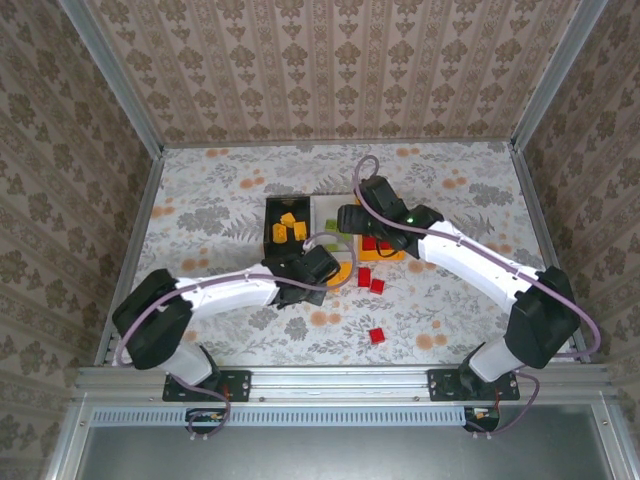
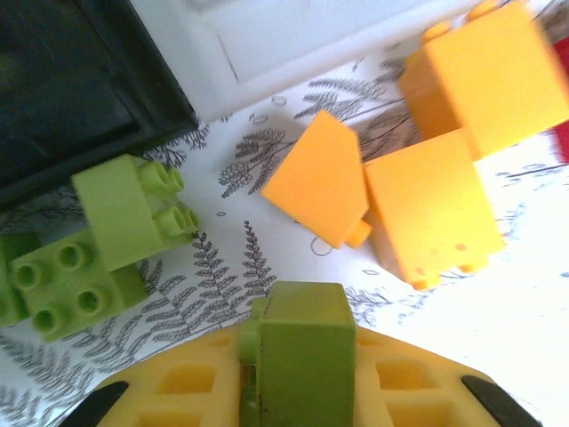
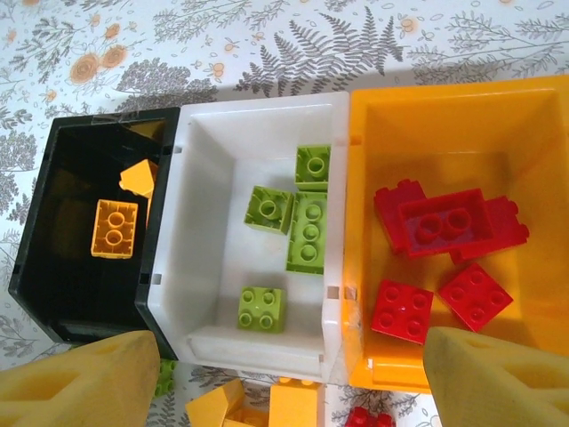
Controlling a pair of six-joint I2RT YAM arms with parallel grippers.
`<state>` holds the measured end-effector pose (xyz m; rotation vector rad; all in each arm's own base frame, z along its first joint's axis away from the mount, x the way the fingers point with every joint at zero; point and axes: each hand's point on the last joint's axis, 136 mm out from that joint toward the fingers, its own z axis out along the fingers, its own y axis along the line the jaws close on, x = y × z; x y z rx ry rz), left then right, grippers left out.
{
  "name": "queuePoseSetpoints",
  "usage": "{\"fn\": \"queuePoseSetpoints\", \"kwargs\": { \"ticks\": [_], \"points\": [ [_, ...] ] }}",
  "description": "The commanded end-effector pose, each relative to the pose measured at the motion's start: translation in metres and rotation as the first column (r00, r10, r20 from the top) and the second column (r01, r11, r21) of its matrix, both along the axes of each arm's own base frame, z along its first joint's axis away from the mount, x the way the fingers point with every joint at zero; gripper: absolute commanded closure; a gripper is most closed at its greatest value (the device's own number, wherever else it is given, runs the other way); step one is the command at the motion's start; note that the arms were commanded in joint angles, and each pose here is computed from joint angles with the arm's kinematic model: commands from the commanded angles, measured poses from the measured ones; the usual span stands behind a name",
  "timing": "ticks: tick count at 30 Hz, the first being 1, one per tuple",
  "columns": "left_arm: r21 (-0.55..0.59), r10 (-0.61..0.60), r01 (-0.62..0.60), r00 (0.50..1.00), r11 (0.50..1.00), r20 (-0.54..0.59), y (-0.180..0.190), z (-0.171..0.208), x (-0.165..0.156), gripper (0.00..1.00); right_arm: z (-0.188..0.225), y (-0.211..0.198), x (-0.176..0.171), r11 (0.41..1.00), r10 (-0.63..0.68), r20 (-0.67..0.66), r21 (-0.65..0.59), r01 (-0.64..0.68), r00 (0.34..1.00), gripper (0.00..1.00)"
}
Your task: Sort the legos into containers by color
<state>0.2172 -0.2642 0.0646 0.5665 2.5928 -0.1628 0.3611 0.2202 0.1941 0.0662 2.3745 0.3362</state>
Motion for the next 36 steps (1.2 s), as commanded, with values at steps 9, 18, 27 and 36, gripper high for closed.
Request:
{"fn": "queuePoseSetpoints", "kwargs": {
  "ticks": [9, 18, 27, 36],
  "points": [
    [-0.159, 0.025, -0.001, 0.989, 0.987, 0.143, -0.039, 0.093, 0.081, 0.74, -0.006, -0.051, -0.039, 0.994, -0.107, 0.004, 0.035, 0.107, 0.994, 0.21],
    [-0.15, 0.052, -0.042, 0.997, 0.988, 0.061, -0.072, 0.05, 0.144, 0.75, -0.033, -0.074, -0.076, 0.995, -0.1, -0.058, 0.004, 0.1, 0.993, 0.21],
    [-0.178, 0.052, -0.045, 0.998, 0.983, 0.036, -0.087, 0.045, 0.149, 0.46, -0.054, -0.079, -0.097, 0.997, -0.075, -0.121, 0.003, 0.076, 0.99, 0.2],
    [-0.325, 0.047, -0.007, 0.992, 0.946, 0.116, -0.073, 0.11, 0.113, 0.1, -0.074, -0.072, -0.121, 1.0, 0.013, -0.23, 0.02, -0.009, 0.973, 0.2]
  ]
}}
